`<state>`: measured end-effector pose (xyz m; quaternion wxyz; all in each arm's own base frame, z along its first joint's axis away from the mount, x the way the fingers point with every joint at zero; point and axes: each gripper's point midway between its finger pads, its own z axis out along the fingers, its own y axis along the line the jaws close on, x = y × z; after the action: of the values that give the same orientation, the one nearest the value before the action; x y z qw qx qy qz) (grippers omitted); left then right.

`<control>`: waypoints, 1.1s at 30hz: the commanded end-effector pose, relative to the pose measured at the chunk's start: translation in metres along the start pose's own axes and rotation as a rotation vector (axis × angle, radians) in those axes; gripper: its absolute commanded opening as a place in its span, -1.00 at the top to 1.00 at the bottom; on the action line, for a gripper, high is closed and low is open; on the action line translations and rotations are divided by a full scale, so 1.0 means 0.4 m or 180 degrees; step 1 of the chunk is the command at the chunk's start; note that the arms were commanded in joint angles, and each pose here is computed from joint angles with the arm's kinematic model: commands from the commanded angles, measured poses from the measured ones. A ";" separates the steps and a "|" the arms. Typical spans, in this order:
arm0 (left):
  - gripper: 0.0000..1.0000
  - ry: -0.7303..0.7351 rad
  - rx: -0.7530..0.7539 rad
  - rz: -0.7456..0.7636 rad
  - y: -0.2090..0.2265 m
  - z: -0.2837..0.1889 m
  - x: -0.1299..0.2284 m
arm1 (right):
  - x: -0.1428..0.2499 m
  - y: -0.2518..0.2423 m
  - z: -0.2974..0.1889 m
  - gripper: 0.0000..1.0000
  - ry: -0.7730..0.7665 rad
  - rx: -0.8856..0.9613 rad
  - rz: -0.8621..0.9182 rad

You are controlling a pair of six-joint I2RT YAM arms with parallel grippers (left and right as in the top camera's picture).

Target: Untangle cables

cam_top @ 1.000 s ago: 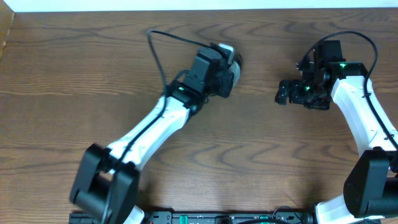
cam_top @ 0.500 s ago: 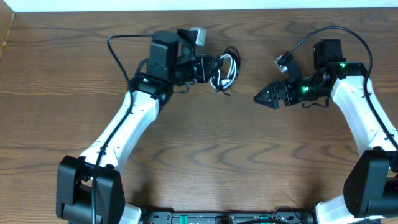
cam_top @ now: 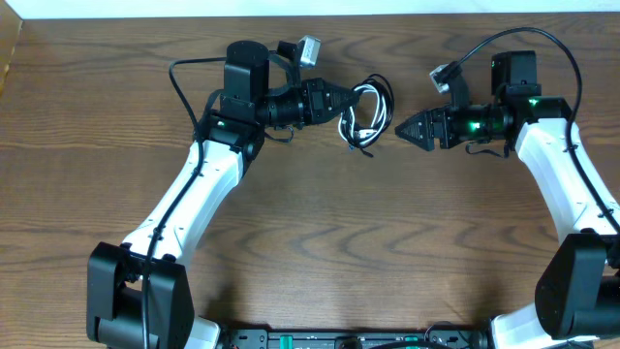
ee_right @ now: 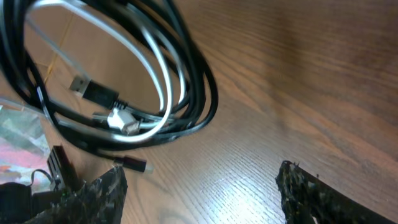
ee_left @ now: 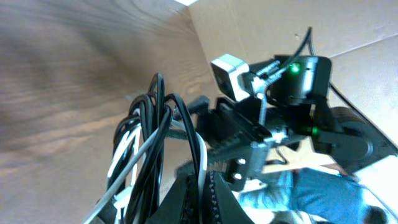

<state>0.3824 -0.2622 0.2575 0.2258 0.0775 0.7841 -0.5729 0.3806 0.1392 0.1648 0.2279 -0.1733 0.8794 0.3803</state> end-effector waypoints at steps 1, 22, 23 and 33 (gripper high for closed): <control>0.85 0.0129 0.0215 -0.0149 -0.043 -0.007 0.010 | -0.001 0.027 0.018 -0.47 0.0018 -0.0116 0.0034; 0.85 0.0392 0.0576 -0.0430 -0.106 -0.017 0.030 | -0.052 0.050 0.101 0.92 -0.0291 -0.0035 -0.0328; 0.86 0.0391 0.0575 -0.0429 -0.106 -0.017 0.030 | -0.049 0.044 0.103 0.97 -0.0283 -0.0006 -0.0284; 0.85 0.0146 0.0429 0.0053 -0.072 -0.028 -0.003 | 0.026 -0.092 0.040 0.98 -0.0062 0.0560 0.0645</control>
<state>0.3632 -0.2692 0.2784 0.1616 0.0837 0.7539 -0.6313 0.3879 0.1660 0.1442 0.2241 -0.1277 0.8956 0.3625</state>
